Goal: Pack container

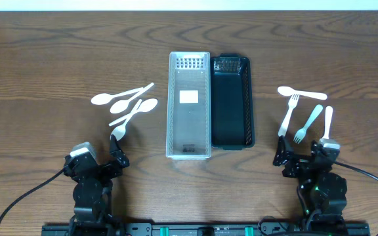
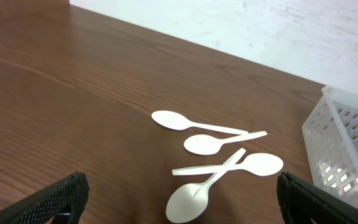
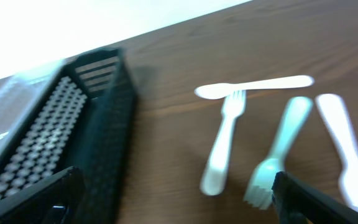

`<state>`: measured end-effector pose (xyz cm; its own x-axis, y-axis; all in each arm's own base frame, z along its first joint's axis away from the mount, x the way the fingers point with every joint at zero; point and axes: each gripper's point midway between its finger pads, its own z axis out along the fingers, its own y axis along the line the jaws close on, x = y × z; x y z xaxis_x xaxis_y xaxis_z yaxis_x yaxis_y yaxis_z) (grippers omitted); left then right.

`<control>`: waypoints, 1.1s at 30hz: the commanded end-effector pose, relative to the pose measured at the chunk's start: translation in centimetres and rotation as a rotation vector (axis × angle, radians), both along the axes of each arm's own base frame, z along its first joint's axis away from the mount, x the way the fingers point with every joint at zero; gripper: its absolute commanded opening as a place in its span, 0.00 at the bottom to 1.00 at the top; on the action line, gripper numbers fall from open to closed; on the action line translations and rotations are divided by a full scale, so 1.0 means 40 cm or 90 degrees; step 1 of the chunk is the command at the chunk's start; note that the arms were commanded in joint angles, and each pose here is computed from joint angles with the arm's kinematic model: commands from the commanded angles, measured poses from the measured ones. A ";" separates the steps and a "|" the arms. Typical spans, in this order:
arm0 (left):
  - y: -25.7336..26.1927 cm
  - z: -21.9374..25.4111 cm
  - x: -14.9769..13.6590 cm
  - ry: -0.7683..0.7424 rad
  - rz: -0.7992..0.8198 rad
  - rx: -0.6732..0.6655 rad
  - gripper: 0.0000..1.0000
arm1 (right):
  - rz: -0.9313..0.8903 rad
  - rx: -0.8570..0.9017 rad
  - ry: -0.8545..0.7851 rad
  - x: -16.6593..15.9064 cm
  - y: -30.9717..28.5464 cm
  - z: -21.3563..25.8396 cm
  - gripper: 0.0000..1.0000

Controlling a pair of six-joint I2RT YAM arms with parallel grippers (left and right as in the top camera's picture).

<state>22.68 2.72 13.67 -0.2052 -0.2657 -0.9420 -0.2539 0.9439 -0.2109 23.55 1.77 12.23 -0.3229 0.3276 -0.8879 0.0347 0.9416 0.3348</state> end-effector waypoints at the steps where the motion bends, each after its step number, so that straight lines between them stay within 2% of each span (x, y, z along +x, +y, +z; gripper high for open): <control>1: -0.018 -0.027 0.002 0.012 -0.023 -0.013 0.98 | 0.098 0.029 -0.009 -0.009 0.068 0.009 0.99; 4: -0.037 -0.024 0.006 0.007 -0.048 -0.027 0.98 | 0.159 0.004 -0.021 -0.018 0.101 0.020 0.99; 8: -0.078 0.006 0.009 -0.011 -0.106 -0.052 0.98 | 0.164 -0.003 -0.043 -0.020 0.103 0.070 0.99; 13: -0.089 0.110 0.000 -0.035 -0.124 -0.057 0.98 | 0.173 -0.044 -0.052 -0.024 0.101 0.178 0.99; 16: -0.088 0.188 -0.003 -0.022 -0.125 -0.050 0.98 | 0.156 -0.056 -0.021 -0.007 0.088 0.234 0.99; 23: -0.092 0.346 0.035 0.061 -0.122 -0.046 0.98 | 0.069 -0.128 0.134 0.084 0.010 0.291 0.99; 26: -0.096 0.396 0.070 0.108 -0.135 -0.005 0.98 | 0.048 -0.152 0.222 0.144 -0.024 0.297 0.99; 33: -0.099 0.386 0.128 0.253 -0.145 0.026 0.98 | -0.009 -0.149 0.450 0.244 -0.146 0.209 0.99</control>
<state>26.86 -1.08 29.01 -0.5610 -0.1822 -0.8075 -0.1137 0.9832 -0.1429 32.08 -1.45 21.37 -0.8080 0.1481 -0.5702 0.1268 0.9889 0.0771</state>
